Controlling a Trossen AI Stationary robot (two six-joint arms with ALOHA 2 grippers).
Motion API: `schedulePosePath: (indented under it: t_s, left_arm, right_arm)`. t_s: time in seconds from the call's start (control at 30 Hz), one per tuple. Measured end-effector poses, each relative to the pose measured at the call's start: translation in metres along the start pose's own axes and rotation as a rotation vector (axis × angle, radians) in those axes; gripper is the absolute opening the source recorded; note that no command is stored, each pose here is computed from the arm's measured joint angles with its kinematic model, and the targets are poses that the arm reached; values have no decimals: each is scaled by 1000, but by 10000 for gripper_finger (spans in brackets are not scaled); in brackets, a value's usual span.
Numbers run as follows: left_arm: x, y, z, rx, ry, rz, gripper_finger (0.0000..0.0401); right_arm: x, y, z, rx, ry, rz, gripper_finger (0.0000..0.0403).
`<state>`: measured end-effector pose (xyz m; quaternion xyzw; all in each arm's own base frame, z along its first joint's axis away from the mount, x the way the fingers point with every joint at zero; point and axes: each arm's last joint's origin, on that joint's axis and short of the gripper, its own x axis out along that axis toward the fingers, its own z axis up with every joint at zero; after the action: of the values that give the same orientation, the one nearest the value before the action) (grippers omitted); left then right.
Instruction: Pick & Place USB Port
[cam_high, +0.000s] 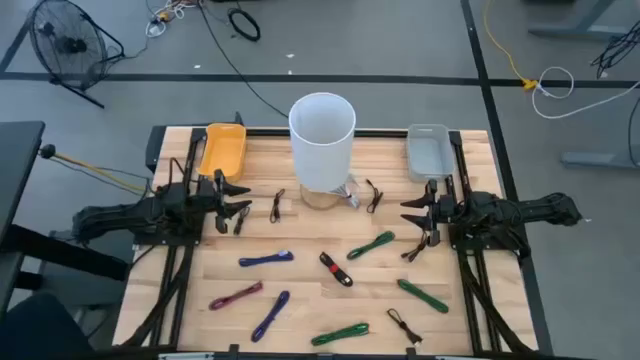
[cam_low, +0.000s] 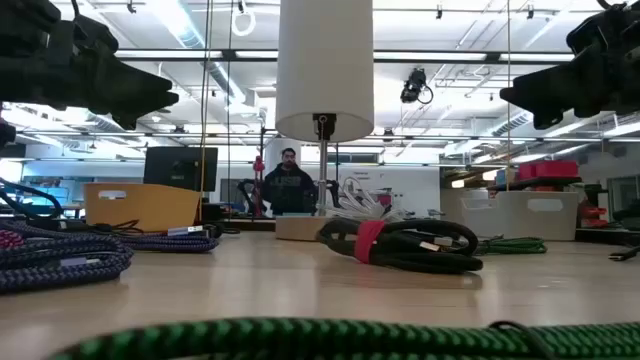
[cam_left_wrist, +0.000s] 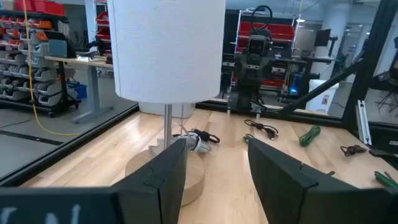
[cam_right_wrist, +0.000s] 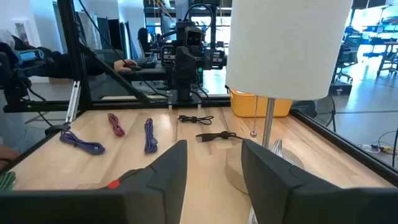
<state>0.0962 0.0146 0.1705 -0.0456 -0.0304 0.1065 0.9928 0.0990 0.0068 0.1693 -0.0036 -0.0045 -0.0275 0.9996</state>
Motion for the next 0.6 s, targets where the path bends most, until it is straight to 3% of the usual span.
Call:
schedulePosePath:
  t_s: [0.6]
  left_arm:
    - [0, 0, 0, 0, 0, 0, 177]
  right_arm:
    - [0, 0, 0, 0, 0, 0, 152]
